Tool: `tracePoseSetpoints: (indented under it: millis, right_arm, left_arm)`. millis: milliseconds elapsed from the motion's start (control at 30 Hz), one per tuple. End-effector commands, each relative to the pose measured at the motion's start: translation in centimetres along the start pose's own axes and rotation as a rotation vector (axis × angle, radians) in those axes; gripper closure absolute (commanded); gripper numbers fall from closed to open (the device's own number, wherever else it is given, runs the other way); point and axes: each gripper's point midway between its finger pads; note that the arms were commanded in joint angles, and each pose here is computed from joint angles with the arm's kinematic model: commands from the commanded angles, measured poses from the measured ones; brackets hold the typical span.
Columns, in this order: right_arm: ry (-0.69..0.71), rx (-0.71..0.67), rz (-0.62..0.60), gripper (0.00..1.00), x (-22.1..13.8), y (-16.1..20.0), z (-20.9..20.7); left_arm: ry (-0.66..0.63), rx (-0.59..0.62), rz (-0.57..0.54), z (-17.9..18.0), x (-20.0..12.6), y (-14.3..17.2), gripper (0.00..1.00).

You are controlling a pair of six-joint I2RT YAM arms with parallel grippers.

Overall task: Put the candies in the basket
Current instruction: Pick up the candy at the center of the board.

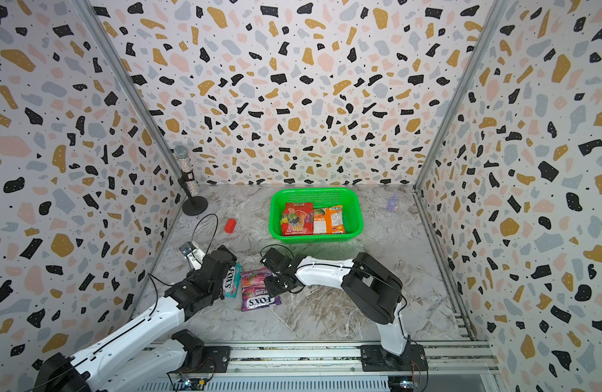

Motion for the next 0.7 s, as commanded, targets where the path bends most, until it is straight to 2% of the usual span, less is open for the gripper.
tracePoseSetpoints:
  millis: [0,100,200,367,433,533,667]
  right_arm:
    - [0.024,0.032,-0.008,0.41,-0.1,-0.5,-0.2]
    - [0.028,0.043,0.006,0.41,0.7,-0.3,-0.3]
    - [0.041,0.057,0.036,0.47,1.9,0.4,-0.5]
    - [0.088,0.079,0.054,0.88,2.6,1.3,-1.7]
    - [0.104,0.071,0.039,1.0,1.8,1.0,-1.9]
    - [0.141,0.036,0.0,1.0,-0.5,0.1,-2.2]
    - [0.233,-0.055,-0.076,1.0,-5.9,-1.0,-3.4]
  left_arm:
    - [-0.004,-0.01,-0.057,0.5,-0.3,-1.1,0.01]
    - [-0.004,-0.018,-0.066,0.7,-0.4,-1.3,0.01]
    - [-0.003,-0.022,-0.066,0.7,-0.4,-1.3,0.0]
    - [-0.002,-0.016,-0.057,0.5,-0.4,-1.1,0.0]
    - [-0.003,-0.014,-0.053,0.4,-0.3,-1.0,0.0]
    - [-0.007,-0.006,-0.048,0.4,-0.2,-0.8,0.0]
    - [0.026,0.029,-0.019,-0.7,0.2,-0.1,0.0]
Point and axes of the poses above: each gripper's point midway between its finger pads, its own x axis out along the fingers, its own z axis along the line the jaws close on, y = z × x, and after that the axes turned 6 degrees about -x, right-handed
